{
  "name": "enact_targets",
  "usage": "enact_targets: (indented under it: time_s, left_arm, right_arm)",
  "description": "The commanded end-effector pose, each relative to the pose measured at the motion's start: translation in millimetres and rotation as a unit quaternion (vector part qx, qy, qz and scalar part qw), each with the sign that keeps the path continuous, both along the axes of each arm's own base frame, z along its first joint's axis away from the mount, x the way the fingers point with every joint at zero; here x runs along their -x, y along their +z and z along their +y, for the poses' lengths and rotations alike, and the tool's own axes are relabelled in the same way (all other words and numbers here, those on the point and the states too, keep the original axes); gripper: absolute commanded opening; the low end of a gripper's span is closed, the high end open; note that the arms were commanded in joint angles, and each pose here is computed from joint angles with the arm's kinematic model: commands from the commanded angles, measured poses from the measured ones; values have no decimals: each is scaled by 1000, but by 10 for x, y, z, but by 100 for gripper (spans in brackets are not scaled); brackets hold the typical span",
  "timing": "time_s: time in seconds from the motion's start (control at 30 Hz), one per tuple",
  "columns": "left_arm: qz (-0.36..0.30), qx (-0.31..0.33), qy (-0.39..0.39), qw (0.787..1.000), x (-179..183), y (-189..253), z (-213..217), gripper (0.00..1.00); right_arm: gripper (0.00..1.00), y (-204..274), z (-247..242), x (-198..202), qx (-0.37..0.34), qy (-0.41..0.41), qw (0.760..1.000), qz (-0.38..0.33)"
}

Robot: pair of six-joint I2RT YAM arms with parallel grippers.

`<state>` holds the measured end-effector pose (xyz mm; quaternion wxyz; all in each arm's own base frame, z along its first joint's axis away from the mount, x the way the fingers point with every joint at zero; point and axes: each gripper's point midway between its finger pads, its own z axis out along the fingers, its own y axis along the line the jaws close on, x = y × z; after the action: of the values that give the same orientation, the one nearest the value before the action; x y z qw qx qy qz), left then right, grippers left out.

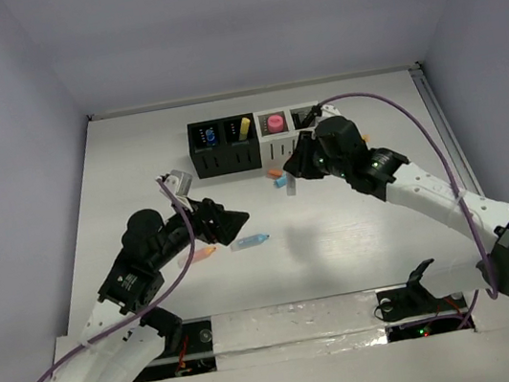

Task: Sort the stationery into containers
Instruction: Pick up the pen from the center of the board, then move the pen cap to the center of the board.

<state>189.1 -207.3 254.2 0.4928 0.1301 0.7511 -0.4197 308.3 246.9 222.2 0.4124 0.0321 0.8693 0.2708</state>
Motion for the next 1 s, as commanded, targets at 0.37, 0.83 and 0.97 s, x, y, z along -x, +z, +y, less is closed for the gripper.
enact_targets:
  time_s: [0.37, 0.83, 0.97]
  left_arm:
    - [5, -1, 66, 998, -258, -97, -147, 67]
    - [-2, -10, 109, 994, -428, -154, -399, 53]
    - [-6, -5, 112, 994, -441, -128, -401, 49]
  right_arm:
    - [3, 541, 1131, -40, -116, 126, 982, -81]
    - [3, 682, 1193, 194, -134, 147, 975, -98]
    - [3, 698, 1197, 261, -140, 152, 974, -97]
